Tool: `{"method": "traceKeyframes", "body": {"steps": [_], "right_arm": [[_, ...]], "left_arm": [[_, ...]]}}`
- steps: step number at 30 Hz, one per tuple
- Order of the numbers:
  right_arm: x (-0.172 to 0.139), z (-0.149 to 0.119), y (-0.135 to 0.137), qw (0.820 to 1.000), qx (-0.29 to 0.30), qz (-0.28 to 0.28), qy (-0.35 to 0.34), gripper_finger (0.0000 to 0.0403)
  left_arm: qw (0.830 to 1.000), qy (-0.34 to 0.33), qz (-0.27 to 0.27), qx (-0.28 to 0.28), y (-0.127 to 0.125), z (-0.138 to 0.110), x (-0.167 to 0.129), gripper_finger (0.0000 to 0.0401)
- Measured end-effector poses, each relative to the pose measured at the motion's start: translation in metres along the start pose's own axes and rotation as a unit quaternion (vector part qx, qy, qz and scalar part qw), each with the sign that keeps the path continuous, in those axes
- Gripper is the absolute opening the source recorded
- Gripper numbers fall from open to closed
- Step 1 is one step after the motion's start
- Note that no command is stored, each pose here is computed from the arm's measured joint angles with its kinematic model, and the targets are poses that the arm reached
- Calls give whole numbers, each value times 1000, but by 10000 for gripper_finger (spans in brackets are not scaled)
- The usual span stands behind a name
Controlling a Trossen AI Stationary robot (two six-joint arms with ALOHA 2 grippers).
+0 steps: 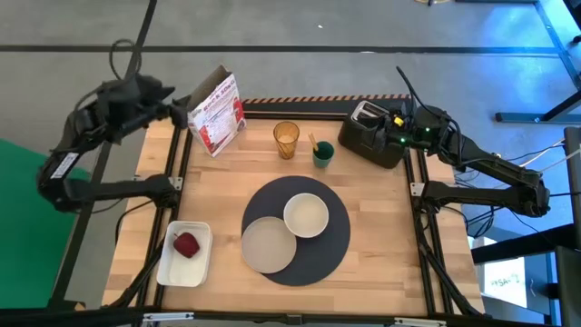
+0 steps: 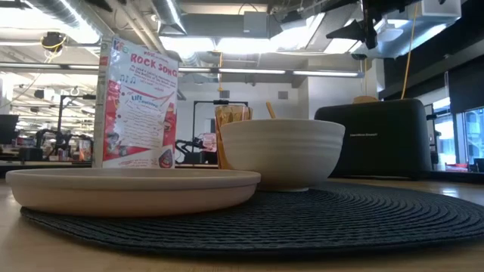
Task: Arrange a breakfast setting
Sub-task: Pour the cereal from the cereal box into the white bowl
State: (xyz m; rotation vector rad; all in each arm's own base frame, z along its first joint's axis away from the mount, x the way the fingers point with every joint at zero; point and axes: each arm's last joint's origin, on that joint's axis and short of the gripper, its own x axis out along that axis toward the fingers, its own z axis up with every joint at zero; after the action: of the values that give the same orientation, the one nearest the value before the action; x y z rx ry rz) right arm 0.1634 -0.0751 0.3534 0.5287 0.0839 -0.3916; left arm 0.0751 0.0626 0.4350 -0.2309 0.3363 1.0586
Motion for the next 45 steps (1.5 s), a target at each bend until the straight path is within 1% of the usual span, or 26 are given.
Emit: {"method": "traceKeyframes", "body": {"steps": [3, 6, 11, 13, 17, 19, 21, 24, 30, 33, 35, 37, 42, 45], "right_arm": [[0, 0, -1, 1000, -12, -9, -5, 304], [0, 0, -1, 1000, -13, -12, -6, 304], [0, 0, 0, 1000, -8, -7, -3, 305], [0, 0, 0, 1000, 1, -3, 1, 305], [0, -1, 0, 1000, 3, -2, 6, 305], [0, -1, 0, 1000, 3, -2, 6, 305], [0, -1, 0, 1000, 5, -2, 5, 305], [0, -1, 0, 1000, 6, -2, 5, 305], [0, -1, 0, 1000, 7, -1, 5, 305], [0, -1, 0, 1000, 7, 2, 7, 305], [0, -1, 0, 1000, 7, 7, 10, 305], [0, -1, 1, 1000, 7, 14, 13, 305], [0, -2, 1, 1000, 7, 18, 16, 305], [0, -2, 1, 1000, 7, 18, 16, 305]], "left_arm": [[1000, 13, 6, -2, -3, -23, 13, 258], [1000, 8, -4, -12, -6, -40, 21, 258], [1000, 14, -2, -16, -5, -59, 24, 258], [1000, 12, 7, -16, -3, -64, 24, 258], [999, 8, 43, -22, 1, -77, 28, 258], [998, 6, 52, -27, 1, -83, 30, 258], [998, 1, 48, -32, 0, -85, 32, 258], [999, -20, 22, -36, -2, -80, 33, 258], [997, -77, -19, 3, -6, -65, 30, 258], [995, -94, -19, 41, -5, -57, 24, 258], [994, -92, -15, 62, -4, -57, 22, 258], [995, -72, -14, 72, -4, -61, 23, 258], [999, -22, -4, 44, 0, -72, 23, 258], [999, -18, 10, 34, 2, -74, 22, 258]]}}
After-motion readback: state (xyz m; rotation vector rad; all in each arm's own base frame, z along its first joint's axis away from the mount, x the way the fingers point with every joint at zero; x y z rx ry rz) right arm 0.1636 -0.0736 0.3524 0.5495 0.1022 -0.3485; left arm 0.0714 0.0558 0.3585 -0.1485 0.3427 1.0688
